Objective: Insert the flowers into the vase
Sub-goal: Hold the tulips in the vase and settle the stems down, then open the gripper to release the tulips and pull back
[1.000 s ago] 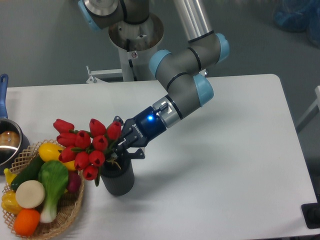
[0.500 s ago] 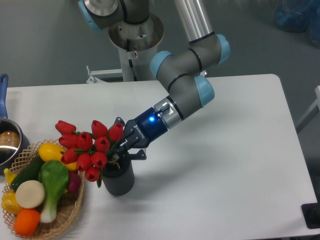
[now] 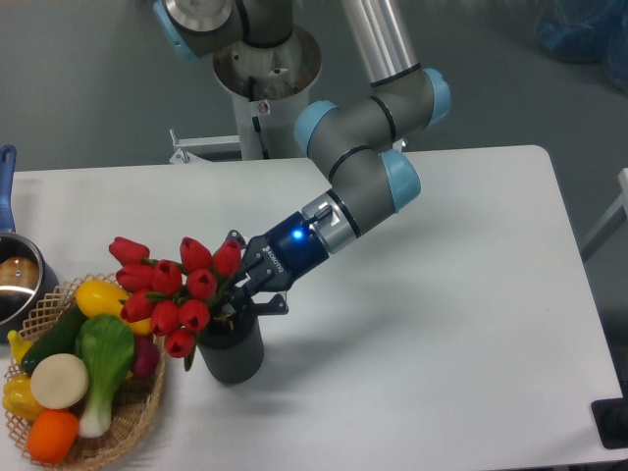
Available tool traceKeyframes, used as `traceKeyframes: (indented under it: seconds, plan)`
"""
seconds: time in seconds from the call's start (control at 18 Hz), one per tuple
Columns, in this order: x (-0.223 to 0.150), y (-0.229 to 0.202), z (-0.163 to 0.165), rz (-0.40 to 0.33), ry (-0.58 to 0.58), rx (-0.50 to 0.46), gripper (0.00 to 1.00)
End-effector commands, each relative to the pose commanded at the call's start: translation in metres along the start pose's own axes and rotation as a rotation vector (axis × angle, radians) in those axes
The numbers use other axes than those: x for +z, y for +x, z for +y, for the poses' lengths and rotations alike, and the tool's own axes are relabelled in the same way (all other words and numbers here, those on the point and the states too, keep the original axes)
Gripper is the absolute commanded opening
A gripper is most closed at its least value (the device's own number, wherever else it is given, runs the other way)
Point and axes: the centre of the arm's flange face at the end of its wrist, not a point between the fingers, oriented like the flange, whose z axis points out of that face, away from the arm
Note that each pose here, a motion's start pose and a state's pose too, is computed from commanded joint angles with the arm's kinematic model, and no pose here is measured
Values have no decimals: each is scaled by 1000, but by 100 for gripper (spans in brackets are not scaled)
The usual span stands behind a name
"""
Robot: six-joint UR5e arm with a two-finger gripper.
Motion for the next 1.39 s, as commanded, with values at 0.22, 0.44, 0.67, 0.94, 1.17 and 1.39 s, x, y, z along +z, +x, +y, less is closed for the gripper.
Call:
traceKeyframes:
  seconds: [0.22,0.44,0.67,0.94,1.17,1.39]
  plan:
    - [0,0,1,1,1,6,41]
    - [-1,-1,1,-1,0,15,49]
    - [-6,-3,2,-12,2,40,72]
    - [-34,-15,-2,-63,-2,70,100]
    - [-51,-23,-10,-98,-47,97,100]
    - [-77,-40,-40,-187,-300,188,100]
